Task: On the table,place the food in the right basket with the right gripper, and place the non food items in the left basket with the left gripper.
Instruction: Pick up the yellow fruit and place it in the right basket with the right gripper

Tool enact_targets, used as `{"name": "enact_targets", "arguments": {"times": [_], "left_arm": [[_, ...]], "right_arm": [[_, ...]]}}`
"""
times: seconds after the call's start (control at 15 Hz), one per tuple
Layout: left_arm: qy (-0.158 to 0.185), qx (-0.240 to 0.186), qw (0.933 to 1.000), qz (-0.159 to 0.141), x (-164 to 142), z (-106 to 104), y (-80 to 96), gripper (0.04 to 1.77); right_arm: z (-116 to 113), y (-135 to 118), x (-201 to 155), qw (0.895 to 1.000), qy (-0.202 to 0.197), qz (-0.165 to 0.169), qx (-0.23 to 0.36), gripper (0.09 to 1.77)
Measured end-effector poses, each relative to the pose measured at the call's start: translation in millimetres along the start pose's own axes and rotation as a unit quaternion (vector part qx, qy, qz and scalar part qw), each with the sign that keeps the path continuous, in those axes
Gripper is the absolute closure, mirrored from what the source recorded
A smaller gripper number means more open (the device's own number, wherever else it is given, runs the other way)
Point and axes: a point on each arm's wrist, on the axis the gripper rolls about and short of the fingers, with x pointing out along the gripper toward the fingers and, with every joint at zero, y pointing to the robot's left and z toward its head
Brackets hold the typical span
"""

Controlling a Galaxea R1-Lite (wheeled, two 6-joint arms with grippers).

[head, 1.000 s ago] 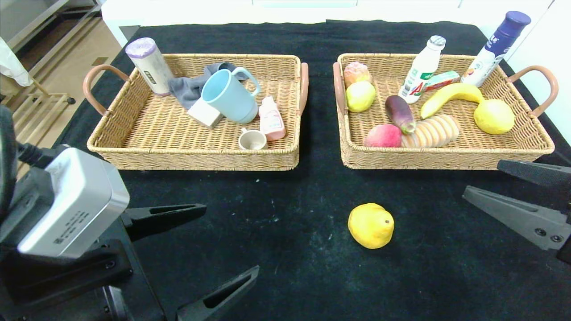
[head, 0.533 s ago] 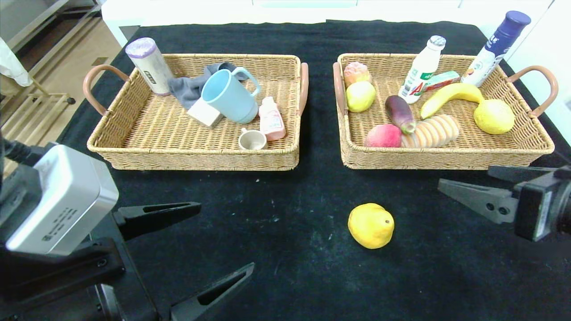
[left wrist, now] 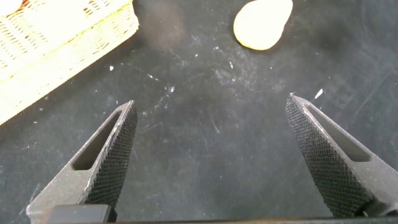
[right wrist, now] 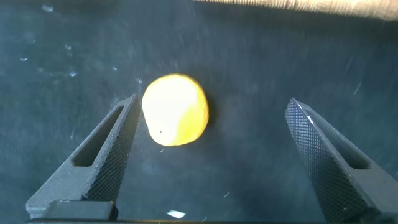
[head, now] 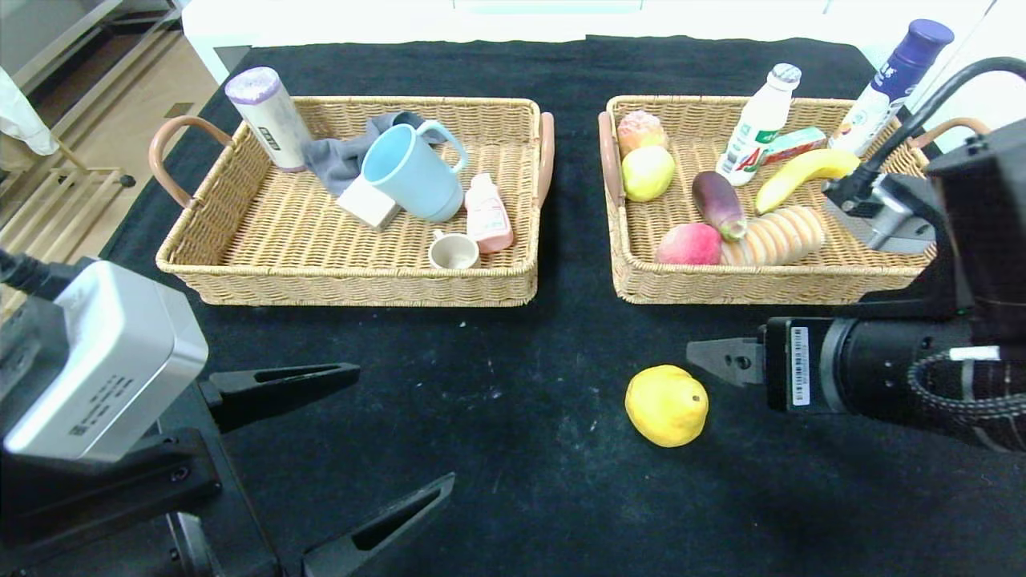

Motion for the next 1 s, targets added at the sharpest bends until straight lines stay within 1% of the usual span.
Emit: {"name": "enact_targets", "arguments": {"times": [0.07, 0.2, 0.67, 1.0], "left_arm": [[0.000, 0.000, 1.0000, 0.000, 0.0, -0.2, 0.0, 0.09], [-0.001, 0.000, 1.0000, 0.002, -0.4, 0.5, 0.2, 0.09], [-0.010, 0.000, 1.0000, 0.001, -4.4, 2.6, 0.6, 0.09], [-0.011, 0.000, 0.9999, 0.002, -5.9, 2.7, 0.8, 0.09]], "right_arm": [[0.9, 6.1, 5.0, 1.000, 0.015, -0.007, 0.012, 0.15], [0.8, 16.1, 16.4, 0.999, 0.030, -0.013, 0.014, 0.15], [-10.6, 35.0, 41.8, 0.998, 0.059, -0.017, -0.002, 0.15], [-19.2, 42.2, 57.7, 0.997, 0.077, -0.026, -0.012, 0.15]]}}
